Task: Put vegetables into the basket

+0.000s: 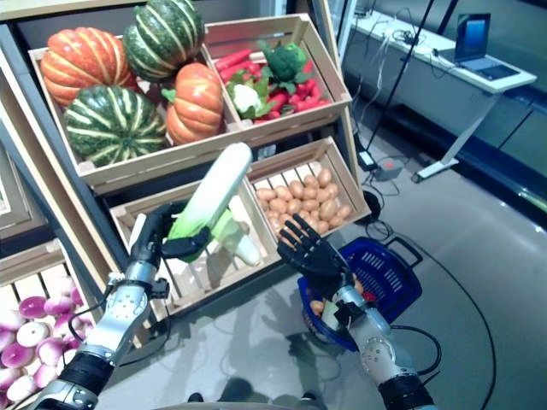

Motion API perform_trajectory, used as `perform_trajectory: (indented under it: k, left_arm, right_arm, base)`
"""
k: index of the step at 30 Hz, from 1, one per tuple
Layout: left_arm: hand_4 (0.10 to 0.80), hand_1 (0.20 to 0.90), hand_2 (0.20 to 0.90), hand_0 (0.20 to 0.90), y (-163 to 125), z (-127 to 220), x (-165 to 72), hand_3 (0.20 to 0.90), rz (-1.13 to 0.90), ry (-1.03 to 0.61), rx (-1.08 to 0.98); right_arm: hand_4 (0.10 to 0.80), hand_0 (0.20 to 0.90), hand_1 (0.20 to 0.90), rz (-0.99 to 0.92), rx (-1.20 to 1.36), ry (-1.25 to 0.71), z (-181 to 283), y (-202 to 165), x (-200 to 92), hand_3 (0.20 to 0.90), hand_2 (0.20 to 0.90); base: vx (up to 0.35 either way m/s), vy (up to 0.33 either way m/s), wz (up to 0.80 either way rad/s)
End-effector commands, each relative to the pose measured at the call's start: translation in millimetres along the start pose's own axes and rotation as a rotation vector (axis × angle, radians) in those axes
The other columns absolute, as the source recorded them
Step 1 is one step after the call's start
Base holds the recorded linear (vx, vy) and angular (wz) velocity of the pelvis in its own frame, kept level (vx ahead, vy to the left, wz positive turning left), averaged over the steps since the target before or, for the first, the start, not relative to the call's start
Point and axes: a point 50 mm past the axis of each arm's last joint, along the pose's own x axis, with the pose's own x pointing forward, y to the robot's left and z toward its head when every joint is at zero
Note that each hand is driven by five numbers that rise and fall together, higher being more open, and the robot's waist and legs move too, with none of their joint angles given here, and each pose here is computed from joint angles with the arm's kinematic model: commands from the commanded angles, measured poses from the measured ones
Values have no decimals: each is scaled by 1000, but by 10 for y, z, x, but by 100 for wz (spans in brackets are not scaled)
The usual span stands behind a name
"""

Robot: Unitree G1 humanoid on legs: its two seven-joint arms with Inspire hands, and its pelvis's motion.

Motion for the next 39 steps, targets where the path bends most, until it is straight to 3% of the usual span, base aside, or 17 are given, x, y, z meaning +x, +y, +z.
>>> perform_trajectory:
  k: [1,13,26,35,39]
  left_arm:
    - [400,300,300,300,-48,674,190,300,-93,-361,71]
    - [400,300,300,300,-285,767,189,300,-246,-427,132]
    - [400,300,300,300,-486,967,180,300,-328,-540,165]
    - [400,300,300,300,-427,811,221,300,-270,-406,56]
    - [400,300,300,300,-358,720,225,300,-229,-365,58]
  right_arm:
    - [800,900,900,296,32,-138,465,373,323,900,900]
    - [800,900,900,471,198,-166,530,777,602,900,900]
    - [800,900,900,415,407,-138,418,820,762,900,900]
    - [800,900,900,382,228,-224,575,790,760,900,900]
    - [800,900,900,328,60,-388,904,797,698,900,900]
  base:
    - [41,-9,-2]
    - [3,0,0]
    - [3,2,3]
    - [0,1,0]
    - [0,0,0]
